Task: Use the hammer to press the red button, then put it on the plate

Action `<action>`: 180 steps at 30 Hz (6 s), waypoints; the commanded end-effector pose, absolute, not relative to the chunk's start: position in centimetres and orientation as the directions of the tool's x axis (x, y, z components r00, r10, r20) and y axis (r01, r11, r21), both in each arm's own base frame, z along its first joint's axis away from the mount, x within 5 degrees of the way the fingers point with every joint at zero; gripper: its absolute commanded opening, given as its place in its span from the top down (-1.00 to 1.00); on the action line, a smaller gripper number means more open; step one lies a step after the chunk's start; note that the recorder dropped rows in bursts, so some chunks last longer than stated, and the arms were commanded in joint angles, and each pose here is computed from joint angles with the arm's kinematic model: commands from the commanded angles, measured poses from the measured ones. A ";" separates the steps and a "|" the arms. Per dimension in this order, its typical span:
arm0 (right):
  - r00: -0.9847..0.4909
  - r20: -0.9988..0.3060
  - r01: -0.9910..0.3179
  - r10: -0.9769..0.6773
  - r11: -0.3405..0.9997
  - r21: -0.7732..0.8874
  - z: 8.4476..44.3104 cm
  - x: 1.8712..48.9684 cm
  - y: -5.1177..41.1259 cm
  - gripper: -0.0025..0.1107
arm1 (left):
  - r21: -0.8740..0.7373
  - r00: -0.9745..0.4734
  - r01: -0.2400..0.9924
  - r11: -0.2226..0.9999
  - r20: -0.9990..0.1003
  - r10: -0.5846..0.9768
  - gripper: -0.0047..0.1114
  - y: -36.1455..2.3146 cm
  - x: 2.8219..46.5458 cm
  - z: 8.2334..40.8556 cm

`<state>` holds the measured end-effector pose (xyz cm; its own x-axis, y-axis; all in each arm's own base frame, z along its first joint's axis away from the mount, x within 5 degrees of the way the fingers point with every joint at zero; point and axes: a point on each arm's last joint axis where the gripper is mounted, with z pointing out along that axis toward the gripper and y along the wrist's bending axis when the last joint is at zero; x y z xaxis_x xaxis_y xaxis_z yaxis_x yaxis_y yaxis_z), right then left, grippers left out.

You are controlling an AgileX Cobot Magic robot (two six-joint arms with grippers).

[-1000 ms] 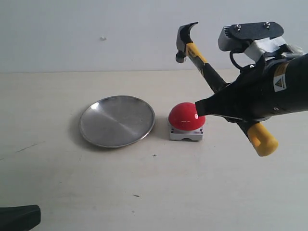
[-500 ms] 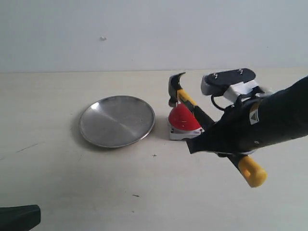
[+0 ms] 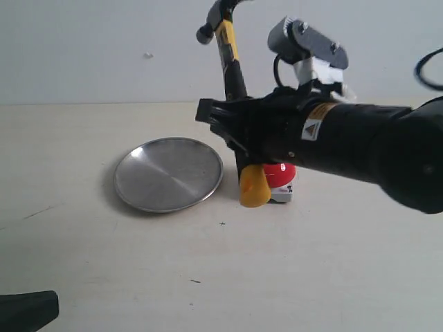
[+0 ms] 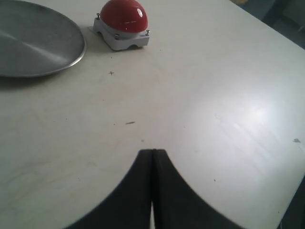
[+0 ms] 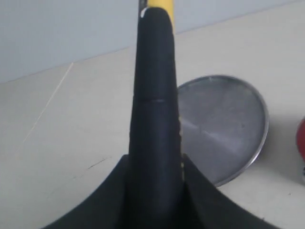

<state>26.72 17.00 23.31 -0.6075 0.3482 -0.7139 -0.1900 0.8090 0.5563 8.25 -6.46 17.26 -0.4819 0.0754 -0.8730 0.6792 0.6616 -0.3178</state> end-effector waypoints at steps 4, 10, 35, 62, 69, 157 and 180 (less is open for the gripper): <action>-0.608 -0.599 -0.283 0.522 0.562 0.777 21.1 29.7 19.9 0.96 | -0.304 -0.485 0.558 0.772 -0.875 0.005 0.92 -5.4 9.3 17.3; -0.633 -0.532 -0.250 0.563 0.501 0.828 18.8 32.7 22.0 0.96 | -0.350 -0.543 0.373 0.860 -0.833 -0.103 0.92 -4.2 10.1 16.8; -0.725 -0.474 -0.069 0.501 0.631 0.773 13.1 39.6 25.9 0.96 | -0.355 -0.541 0.421 0.835 -0.837 -0.083 0.92 -4.6 9.8 16.9; -0.753 -0.353 0.033 0.556 0.567 0.823 7.9 39.7 26.3 0.87 | -0.361 -0.539 0.442 0.821 -0.839 -0.079 0.92 -4.8 9.7 17.0; -0.753 -0.350 0.035 0.558 0.565 0.824 7.9 39.7 26.3 0.39 | -0.361 -0.539 0.442 0.821 -0.839 -0.079 0.92 -4.8 9.7 17.0; -0.302 -0.920 -0.475 0.249 0.797 0.372 28.9 9.8 7.6 0.96 | -0.357 -0.537 0.446 0.821 -0.840 -0.074 0.92 -4.8 9.7 17.0; -0.118 -0.959 -0.319 0.257 0.905 0.281 24.6 7.5 2.4 0.96 | -0.356 -0.537 0.447 0.821 -0.841 -0.072 0.92 -4.8 9.7 17.0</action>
<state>8.07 3.52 26.44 -0.1512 0.2673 -0.9517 -0.3795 0.8733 0.3056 9.70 -4.77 16.79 -0.5465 -0.0658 -0.8348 0.4402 0.8255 -0.3532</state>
